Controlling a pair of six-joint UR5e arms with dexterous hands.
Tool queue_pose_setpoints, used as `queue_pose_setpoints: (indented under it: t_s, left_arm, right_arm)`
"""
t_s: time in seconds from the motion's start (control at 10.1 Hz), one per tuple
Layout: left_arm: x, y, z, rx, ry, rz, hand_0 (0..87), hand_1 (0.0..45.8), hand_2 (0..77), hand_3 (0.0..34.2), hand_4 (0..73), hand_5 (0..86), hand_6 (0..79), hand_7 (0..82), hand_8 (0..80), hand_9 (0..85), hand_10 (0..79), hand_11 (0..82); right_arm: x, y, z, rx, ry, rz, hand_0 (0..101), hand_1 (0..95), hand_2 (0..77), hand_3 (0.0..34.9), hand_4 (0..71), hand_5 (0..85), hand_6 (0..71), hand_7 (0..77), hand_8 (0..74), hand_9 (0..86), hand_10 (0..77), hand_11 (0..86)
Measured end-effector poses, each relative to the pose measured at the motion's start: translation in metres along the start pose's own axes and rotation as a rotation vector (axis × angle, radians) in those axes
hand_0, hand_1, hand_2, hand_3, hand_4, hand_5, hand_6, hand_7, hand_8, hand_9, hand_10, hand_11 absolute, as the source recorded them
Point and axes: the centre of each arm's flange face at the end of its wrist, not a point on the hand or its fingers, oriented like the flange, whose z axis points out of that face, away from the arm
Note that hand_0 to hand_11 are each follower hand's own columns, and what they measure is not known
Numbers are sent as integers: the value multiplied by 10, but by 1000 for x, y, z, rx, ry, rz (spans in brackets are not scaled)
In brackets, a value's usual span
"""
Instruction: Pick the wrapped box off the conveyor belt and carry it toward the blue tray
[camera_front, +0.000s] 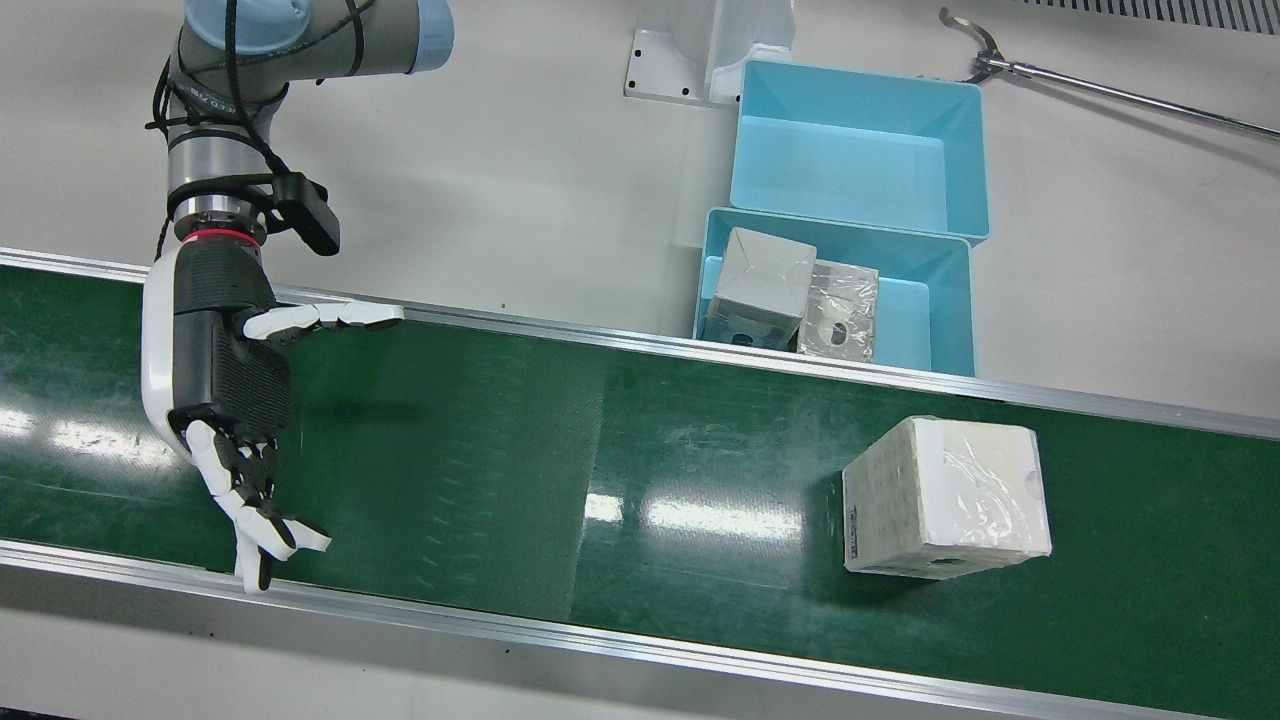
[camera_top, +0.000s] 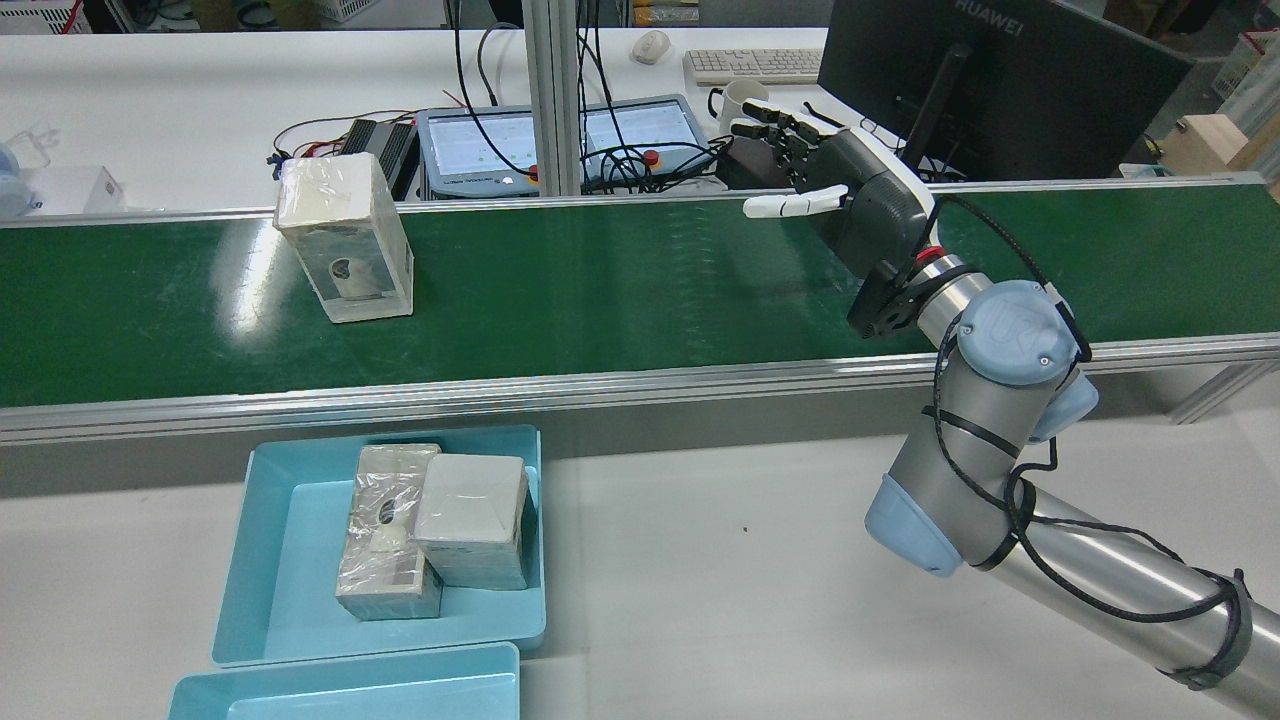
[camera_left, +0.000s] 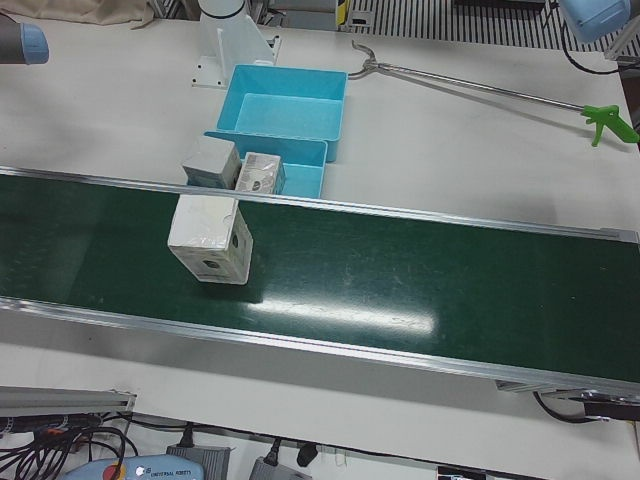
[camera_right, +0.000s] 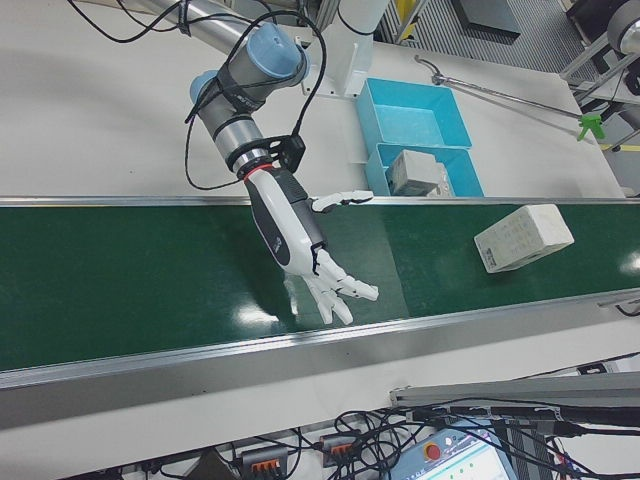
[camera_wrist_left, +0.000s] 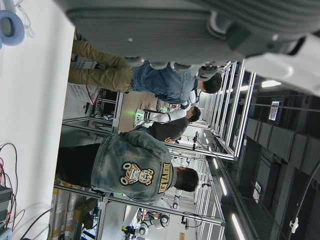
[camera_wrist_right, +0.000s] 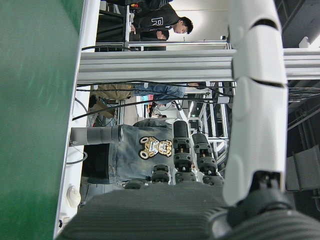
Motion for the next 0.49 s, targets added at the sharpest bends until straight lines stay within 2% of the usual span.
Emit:
queue_pose_setpoints:
  t_s: [0.49]
  left_arm:
    - [0,0,0,0,0,0,0,0,5,0,0,11,5,5,5,0,5,5]
  right_arm:
    - [13,-5,10,-40,10,22,477,153,131,0,136,131,87,235,27,71,0,11]
